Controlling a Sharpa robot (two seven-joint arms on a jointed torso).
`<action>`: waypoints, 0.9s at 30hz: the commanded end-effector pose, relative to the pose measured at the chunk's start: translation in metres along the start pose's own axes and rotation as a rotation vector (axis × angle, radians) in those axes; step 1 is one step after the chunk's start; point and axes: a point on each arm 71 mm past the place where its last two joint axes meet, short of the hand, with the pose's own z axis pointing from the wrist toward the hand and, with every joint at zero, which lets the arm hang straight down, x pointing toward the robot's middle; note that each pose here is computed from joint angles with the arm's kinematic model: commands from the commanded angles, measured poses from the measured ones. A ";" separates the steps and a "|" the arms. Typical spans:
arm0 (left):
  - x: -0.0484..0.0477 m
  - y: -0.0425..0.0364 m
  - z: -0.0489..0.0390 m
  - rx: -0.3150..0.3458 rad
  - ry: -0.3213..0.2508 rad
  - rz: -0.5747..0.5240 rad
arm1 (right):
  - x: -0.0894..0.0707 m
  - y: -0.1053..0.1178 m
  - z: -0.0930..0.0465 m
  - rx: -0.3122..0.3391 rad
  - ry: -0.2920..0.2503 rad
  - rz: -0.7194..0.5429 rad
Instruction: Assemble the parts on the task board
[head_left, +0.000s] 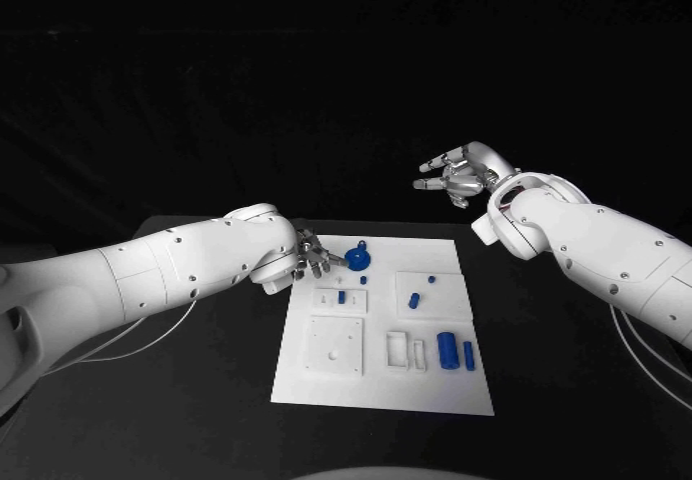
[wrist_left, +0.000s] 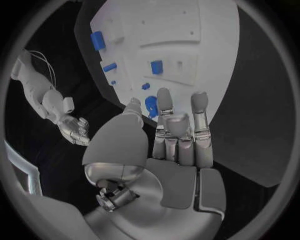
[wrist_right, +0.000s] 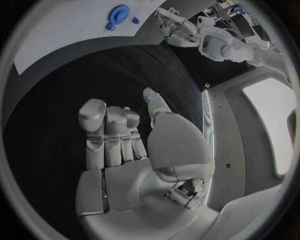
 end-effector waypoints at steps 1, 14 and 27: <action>-0.0138 -0.0016 0.0007 0.031 0.031 -0.062 | 0.000 0.000 -0.001 -0.006 0.012 -0.007; -0.0620 0.0062 0.0121 0.005 -0.056 -0.070 | -0.004 -0.001 -0.004 -0.005 0.006 -0.012; -0.0679 -0.0020 0.0238 -0.029 -0.026 0.028 | -0.007 0.001 -0.007 -0.014 0.002 -0.018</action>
